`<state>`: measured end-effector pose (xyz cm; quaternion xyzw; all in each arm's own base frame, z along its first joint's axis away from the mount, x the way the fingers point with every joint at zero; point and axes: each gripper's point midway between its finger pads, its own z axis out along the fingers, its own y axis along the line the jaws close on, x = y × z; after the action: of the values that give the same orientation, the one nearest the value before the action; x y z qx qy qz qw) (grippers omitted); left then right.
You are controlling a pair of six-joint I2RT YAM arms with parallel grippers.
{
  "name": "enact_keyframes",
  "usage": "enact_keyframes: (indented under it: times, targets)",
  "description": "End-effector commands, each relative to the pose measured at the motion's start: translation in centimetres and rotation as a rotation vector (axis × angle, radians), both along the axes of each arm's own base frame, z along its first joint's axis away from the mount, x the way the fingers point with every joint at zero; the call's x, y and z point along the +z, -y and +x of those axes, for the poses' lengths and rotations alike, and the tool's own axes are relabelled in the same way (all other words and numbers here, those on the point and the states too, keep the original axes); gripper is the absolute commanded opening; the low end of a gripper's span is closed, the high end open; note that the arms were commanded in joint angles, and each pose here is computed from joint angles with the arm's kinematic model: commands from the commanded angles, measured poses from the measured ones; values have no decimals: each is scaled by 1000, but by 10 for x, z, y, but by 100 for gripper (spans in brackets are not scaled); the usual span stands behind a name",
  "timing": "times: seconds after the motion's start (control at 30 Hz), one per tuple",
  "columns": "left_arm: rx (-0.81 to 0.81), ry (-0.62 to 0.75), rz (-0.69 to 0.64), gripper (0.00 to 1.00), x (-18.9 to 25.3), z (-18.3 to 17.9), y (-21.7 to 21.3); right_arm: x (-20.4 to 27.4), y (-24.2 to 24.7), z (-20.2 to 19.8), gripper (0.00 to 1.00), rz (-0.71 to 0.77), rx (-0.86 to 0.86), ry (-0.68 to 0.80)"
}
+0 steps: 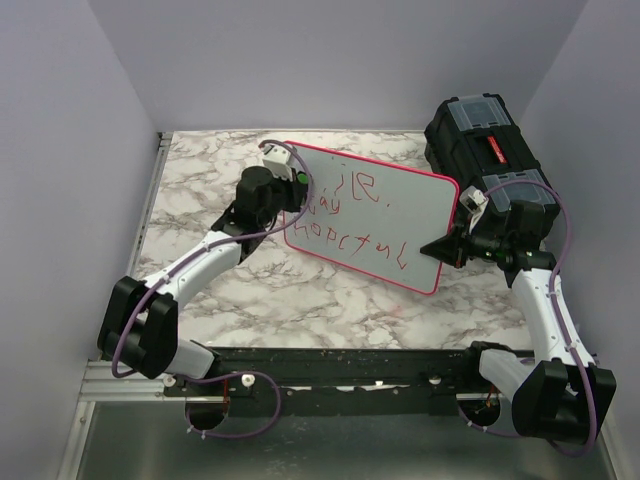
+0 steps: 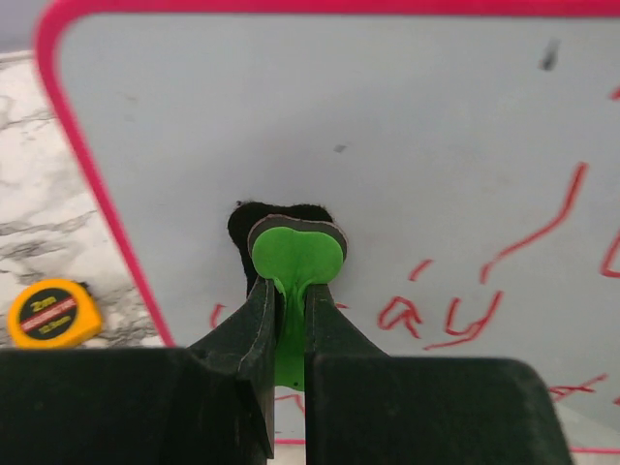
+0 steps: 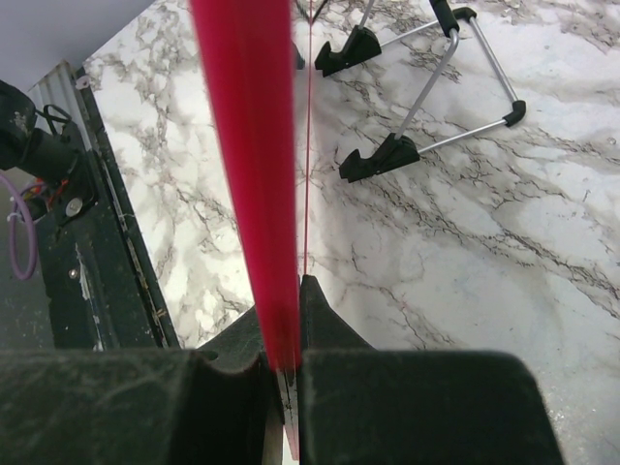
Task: Erase the whiteboard
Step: Erase the whiteboard using the whiteboard eraser.
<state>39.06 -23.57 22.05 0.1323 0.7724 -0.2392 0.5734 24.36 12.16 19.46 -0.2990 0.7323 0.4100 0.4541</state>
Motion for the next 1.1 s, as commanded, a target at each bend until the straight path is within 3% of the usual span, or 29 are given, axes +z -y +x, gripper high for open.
enact_keyframes:
  times: [0.0,0.37,0.77,1.07]
  targets:
    - [26,2,7,0,3,4,-16,12,-1,4,1,-20,31,111]
    - [-84,-17,4,0,-11,-26,39,10,-1,5,0,-21,29,105]
    - [27,-6,17,0,-2,1,-14,12,-1,4,1,-20,32,112]
    - [-43,-18,2,0,-5,-18,20,11,-1,4,1,-22,29,110]
